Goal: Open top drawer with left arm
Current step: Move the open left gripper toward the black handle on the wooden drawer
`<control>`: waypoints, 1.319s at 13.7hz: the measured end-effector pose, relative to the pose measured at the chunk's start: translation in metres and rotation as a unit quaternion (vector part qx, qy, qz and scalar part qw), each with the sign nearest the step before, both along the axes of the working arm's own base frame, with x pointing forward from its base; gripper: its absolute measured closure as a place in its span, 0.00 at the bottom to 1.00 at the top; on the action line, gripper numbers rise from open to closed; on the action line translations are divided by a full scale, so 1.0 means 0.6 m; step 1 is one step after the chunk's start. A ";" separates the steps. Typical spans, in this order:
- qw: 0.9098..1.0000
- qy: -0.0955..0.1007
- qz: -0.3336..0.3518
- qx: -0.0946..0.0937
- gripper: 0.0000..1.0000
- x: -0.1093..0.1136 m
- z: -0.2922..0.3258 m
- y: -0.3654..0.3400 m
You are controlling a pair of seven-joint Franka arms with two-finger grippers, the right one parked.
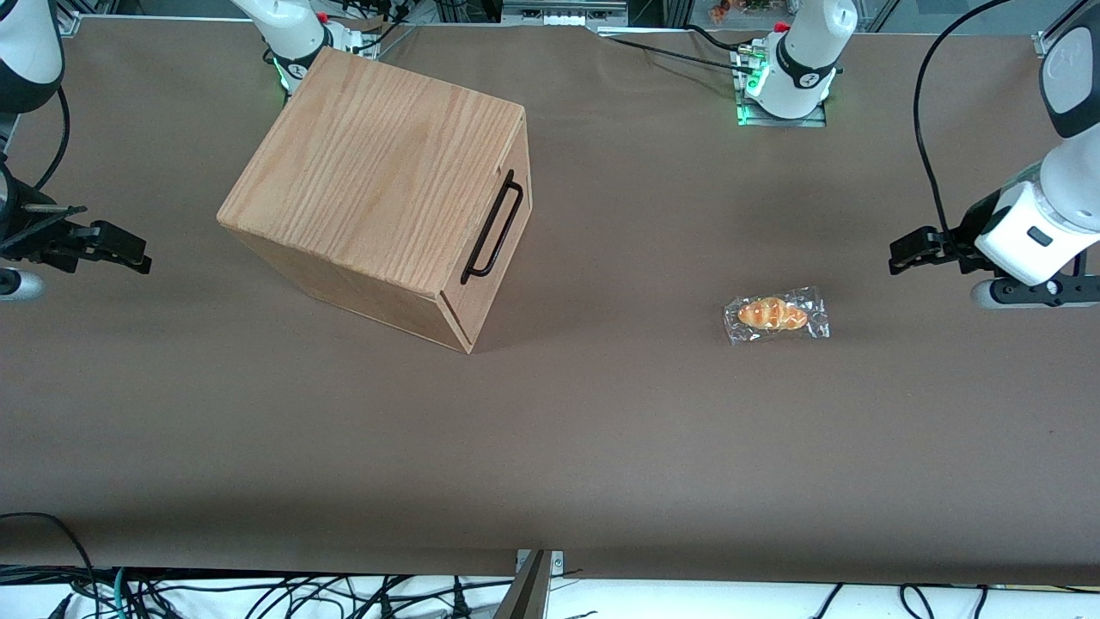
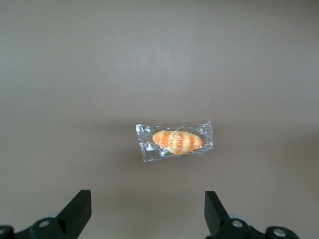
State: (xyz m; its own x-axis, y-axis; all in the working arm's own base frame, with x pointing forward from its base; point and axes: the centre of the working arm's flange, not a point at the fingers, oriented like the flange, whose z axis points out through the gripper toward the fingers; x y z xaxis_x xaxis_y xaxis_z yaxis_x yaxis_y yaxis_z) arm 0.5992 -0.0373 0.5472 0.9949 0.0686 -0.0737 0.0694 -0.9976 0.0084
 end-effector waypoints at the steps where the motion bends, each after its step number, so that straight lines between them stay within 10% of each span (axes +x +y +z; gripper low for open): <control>1: 1.000 0.000 0.004 0.000 0.00 -0.001 0.000 -0.019; 18: 0.999 0.009 0.039 -0.012 0.00 -0.063 -0.013 -0.385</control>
State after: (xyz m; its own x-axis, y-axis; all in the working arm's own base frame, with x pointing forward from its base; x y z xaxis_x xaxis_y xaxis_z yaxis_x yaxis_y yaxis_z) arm 0.5614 -0.2684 0.5396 0.9852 0.1436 -0.0933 0.1469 -0.9887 0.0301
